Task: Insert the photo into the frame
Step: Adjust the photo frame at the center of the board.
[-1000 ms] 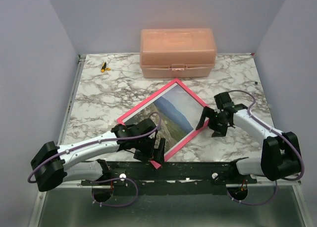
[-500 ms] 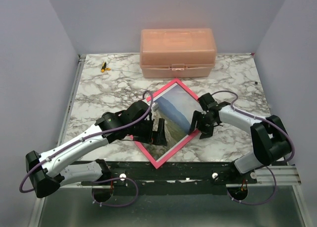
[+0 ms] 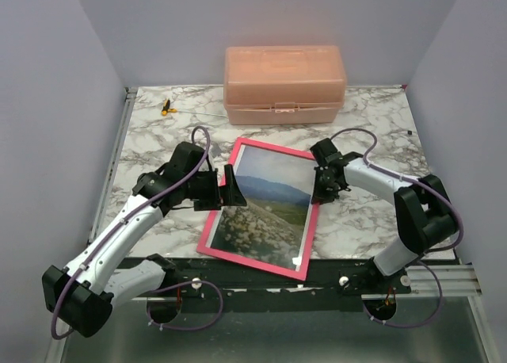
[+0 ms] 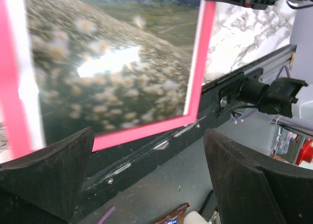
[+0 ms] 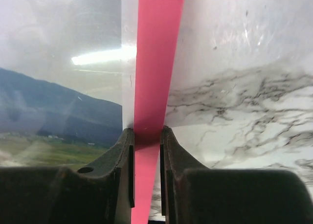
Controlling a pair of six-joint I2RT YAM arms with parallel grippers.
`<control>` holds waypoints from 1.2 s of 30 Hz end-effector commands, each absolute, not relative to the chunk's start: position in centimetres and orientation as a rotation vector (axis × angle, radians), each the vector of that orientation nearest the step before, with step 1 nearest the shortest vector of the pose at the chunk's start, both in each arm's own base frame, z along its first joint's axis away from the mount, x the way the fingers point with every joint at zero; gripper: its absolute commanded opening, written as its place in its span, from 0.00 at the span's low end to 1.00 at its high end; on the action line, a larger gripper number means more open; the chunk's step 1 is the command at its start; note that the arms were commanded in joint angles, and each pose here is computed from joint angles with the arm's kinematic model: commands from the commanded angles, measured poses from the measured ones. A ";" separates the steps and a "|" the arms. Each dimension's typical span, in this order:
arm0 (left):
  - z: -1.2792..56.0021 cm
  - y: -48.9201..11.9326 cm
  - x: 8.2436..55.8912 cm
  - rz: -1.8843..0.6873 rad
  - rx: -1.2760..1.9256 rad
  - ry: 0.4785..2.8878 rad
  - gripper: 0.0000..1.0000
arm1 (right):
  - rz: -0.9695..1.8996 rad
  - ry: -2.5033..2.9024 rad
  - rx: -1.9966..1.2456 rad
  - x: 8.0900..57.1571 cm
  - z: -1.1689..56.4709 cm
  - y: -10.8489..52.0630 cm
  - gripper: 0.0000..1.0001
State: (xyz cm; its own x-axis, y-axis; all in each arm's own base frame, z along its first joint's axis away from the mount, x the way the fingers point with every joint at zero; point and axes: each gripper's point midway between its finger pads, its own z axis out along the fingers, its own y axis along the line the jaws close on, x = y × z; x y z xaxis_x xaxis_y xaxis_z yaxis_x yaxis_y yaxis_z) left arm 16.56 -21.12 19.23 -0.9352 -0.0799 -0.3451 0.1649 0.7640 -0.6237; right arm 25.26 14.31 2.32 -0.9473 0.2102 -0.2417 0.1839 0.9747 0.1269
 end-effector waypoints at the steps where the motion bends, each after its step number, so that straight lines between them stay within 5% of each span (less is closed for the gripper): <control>1: 17.1 -19.1 17.4 -0.961 0.010 2.640 0.96 | -0.160 2.862 0.065 26.4 1.8 10.9 0.12; 15: 9.8 -16.4 20.6 -0.778 -0.199 2.771 0.96 | -0.357 2.720 -0.068 34.7 3.0 10.3 0.12; 36: 9.4 -17.7 23.7 -0.816 -0.192 2.733 0.95 | -0.178 2.727 0.023 36.5 3.8 11.9 0.21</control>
